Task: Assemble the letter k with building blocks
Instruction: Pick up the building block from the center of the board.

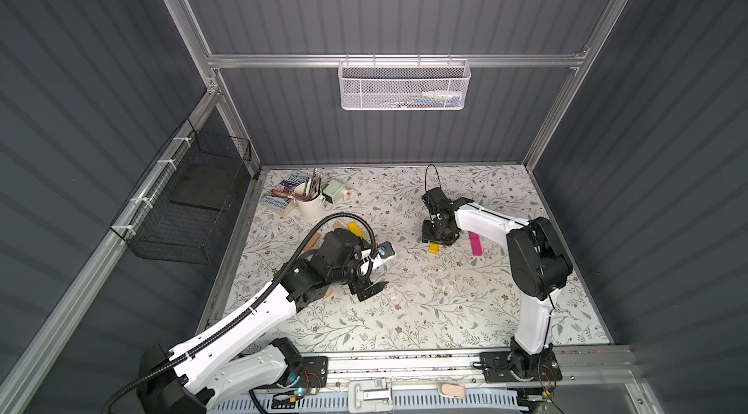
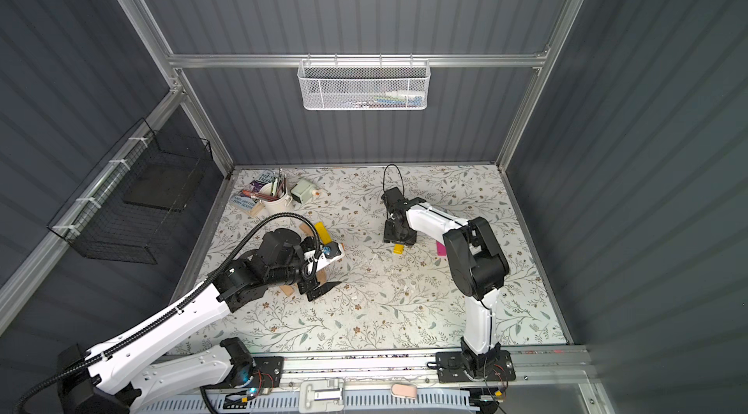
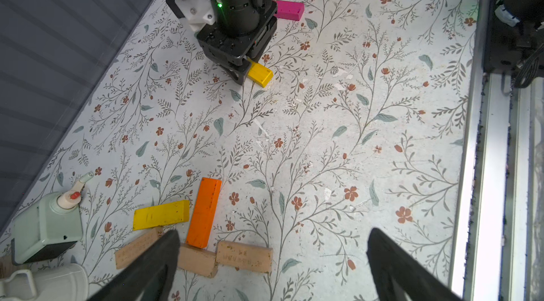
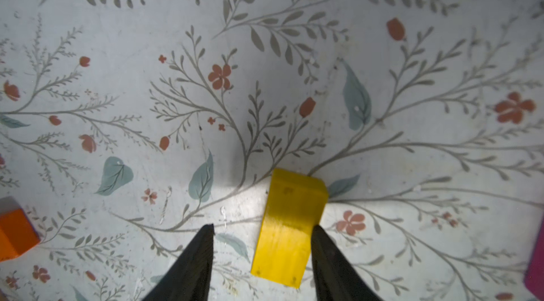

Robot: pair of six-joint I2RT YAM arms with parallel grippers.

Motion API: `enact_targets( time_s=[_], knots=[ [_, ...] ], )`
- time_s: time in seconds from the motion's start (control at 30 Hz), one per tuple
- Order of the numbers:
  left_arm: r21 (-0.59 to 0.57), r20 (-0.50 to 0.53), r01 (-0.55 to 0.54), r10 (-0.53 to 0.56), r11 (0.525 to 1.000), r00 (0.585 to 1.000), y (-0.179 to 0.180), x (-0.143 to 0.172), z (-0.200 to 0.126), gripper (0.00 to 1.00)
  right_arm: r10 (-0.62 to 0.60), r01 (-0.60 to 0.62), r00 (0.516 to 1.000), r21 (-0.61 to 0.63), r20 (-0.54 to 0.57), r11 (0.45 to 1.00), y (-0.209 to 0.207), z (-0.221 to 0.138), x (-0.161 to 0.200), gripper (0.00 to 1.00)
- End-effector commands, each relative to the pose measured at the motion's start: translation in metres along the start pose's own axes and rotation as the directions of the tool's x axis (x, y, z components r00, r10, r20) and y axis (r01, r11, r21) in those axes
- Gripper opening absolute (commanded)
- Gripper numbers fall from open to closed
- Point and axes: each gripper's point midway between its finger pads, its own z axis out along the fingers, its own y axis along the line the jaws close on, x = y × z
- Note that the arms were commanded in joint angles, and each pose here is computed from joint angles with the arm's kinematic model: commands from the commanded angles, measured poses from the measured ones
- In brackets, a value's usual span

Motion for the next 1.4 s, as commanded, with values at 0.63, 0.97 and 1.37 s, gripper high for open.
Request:
enact_targets(
  time_s=[0.63, 0.97, 1.37],
  knots=[
    [0.054, 0.035, -0.068, 0.066, 0.996, 0.997, -0.015, 0.004, -0.005, 1.00, 0.048, -0.054, 0.997, 0.097, 0.062, 0.994, -0.017, -0.005, 0.002, 0.55],
    [0.045, 0.044, -0.094, 0.093, 0.995, 0.995, -0.016, 0.006, -0.007, 1.00, 0.057, -0.058, 0.998, 0.095, 0.009, 0.994, -0.015, 0.018, 0.011, 0.48],
    [0.042, 0.037, -0.099, 0.097, 0.994, 0.995, -0.016, 0.008, -0.006, 1.00, -0.043, 0.043, 0.999, 0.102, 0.003, 0.994, -0.018, 0.015, 0.012, 0.23]
  ],
)
